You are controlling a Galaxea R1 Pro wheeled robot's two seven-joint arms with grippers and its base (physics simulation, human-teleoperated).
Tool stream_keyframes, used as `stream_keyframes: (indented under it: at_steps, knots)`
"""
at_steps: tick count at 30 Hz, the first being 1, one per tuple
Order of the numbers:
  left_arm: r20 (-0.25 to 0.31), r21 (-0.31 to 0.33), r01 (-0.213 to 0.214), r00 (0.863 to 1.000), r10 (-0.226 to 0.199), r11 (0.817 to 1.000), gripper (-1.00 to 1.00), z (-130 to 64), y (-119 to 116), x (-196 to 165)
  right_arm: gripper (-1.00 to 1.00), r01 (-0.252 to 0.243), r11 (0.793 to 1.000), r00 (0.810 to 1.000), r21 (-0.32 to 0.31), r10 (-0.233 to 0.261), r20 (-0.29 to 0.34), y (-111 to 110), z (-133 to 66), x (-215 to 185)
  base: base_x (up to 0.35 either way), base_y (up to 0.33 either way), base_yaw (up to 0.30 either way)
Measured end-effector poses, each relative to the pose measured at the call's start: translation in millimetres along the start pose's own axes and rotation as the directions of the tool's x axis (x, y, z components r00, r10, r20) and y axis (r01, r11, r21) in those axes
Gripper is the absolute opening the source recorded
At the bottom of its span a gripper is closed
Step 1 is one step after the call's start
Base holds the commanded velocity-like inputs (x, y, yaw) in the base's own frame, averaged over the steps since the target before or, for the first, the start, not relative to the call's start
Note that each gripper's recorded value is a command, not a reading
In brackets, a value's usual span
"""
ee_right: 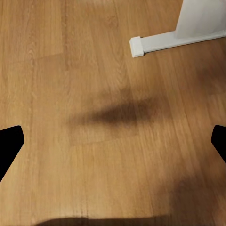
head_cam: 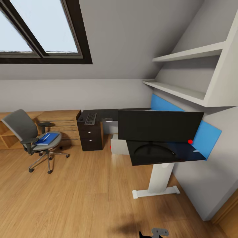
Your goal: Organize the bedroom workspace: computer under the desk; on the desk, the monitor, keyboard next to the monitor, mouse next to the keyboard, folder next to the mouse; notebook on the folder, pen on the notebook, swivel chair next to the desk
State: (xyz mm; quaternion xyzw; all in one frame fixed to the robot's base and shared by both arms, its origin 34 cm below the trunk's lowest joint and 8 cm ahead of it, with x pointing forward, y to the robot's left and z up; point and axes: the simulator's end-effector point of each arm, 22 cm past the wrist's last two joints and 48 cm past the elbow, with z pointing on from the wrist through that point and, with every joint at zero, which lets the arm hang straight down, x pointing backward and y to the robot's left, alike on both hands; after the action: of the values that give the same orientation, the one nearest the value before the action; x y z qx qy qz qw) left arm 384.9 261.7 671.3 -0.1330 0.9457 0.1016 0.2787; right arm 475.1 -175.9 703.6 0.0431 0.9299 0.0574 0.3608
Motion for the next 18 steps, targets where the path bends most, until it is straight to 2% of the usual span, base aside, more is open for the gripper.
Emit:
stream_keyframes:
  at_steps: [18]
  knots:
    - [-0.001,0.001,0.000,1.000,0.000,1.000,1.00,-0.2,-0.6,0.2,1.00,0.000,1.000,1.000,0.000,0.000,0.000,-0.2,0.0,0.0,0.000,0.000,0.000]
